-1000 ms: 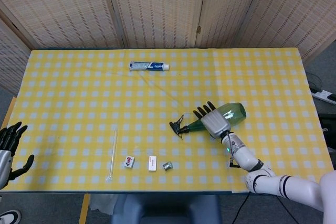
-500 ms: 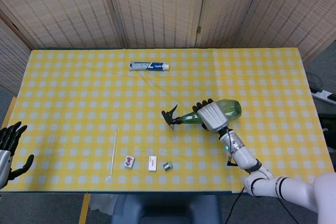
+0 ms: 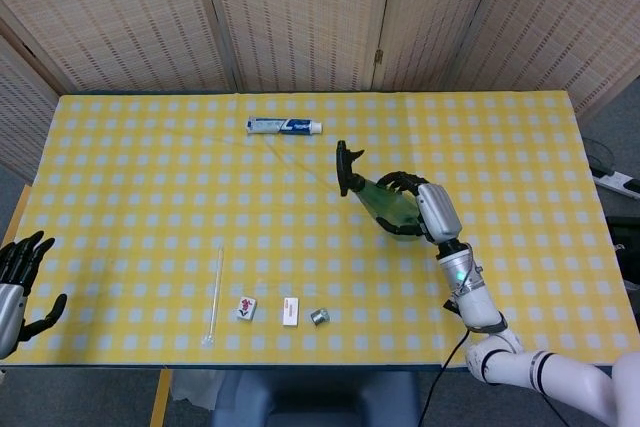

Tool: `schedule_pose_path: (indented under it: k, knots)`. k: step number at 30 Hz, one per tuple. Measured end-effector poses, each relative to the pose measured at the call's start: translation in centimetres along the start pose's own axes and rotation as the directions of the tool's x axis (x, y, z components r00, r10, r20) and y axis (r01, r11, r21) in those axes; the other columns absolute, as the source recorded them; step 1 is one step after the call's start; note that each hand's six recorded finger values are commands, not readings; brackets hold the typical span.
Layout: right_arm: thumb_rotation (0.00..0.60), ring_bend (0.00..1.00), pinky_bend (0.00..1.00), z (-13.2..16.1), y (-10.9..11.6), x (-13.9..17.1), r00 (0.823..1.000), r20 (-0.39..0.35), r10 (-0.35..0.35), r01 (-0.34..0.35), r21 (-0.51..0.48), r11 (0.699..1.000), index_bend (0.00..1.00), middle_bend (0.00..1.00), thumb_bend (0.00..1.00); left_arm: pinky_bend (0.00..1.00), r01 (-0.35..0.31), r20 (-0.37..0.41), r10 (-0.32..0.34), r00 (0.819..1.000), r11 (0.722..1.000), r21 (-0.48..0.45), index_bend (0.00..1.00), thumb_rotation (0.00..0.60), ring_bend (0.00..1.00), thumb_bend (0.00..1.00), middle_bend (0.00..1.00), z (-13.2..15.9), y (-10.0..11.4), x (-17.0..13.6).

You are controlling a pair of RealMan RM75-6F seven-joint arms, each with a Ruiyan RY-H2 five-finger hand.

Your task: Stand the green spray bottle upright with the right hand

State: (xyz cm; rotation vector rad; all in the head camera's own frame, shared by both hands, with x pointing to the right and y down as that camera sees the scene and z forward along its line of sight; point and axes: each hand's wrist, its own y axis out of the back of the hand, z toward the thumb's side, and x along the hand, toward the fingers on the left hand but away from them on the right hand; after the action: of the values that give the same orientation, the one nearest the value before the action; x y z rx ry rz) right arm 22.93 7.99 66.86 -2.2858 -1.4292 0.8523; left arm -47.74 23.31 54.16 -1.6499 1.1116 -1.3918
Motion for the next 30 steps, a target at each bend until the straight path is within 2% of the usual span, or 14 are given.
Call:
schedule_pose_path:
  k: [3, 5, 8, 12, 17, 23, 30]
  knots:
    - [0.600, 0.61, 0.43, -1.0, 0.2, 0.7, 0.999, 0.025, -0.025, 0.028, -0.167, 0.985, 0.64, 0.66, 0.29, 0.00, 0.006, -0.003, -0.006, 1.000, 1.000, 0.001, 0.00, 0.600, 0.01, 0.44, 0.06, 0.0, -0.1, 0.0]
    - [0.600, 0.62, 0.43, -1.8, 0.2, 1.0, 0.999, 0.039, -0.033, 0.041, -0.259, 0.965, 0.64, 0.66, 0.29, 0.00, 0.010, -0.005, -0.010, 1.000, 1.000, -0.001, 0.00, 0.600, 0.02, 0.44, 0.06, -0.1, -0.2, 0.0]
    - [0.600, 0.61, 0.43, -3.2, 0.1, 1.3, 0.998, 0.050, -0.034, 0.050, -0.356, 0.933, 0.64, 0.66, 0.29, 0.00, 0.010, -0.006, -0.010, 1.000, 1.000, -0.004, 0.00, 0.600, 0.01, 0.44, 0.06, -0.1, -0.1, 0.0]
    - [0.600, 0.60, 0.43, -4.8, -0.1, 1.7, 0.999, 0.048, -0.024, 0.042, -0.436, 0.899, 0.64, 0.65, 0.29, 0.00, 0.013, -0.008, -0.013, 1.000, 1.000, -0.008, 0.00, 0.600, 0.01, 0.44, 0.06, -0.2, -0.1, 0.1]
    - [0.600, 0.60, 0.43, -6.3, -0.9, 2.3, 1.000, 0.023, -0.002, 0.012, -0.440, 0.898, 0.64, 0.64, 0.29, 0.00, 0.018, -0.007, -0.018, 1.000, 1.000, -0.012, 0.00, 0.600, 0.01, 0.43, 0.06, -0.3, -0.1, 0.1]
    - [0.600, 0.57, 0.42, -5.9, -1.6, 2.8, 0.999, -0.050, 0.009, -0.028, -0.398, 0.917, 0.63, 0.62, 0.29, 0.00, 0.021, -0.004, -0.021, 1.000, 1.000, -0.017, 0.00, 0.600, 0.01, 0.43, 0.06, -0.3, -0.1, 0.2]
    - [0.600, 0.46, 0.31, -5.7, -1.9, 3.7, 0.995, -0.094, 0.042, -0.072, -0.337, 0.939, 0.49, 0.51, 0.29, 0.00, 0.020, 0.004, -0.020, 1.000, 1.000, -0.016, 0.00, 0.600, 0.01, 0.43, 0.06, -0.2, 0.0, 0.1]
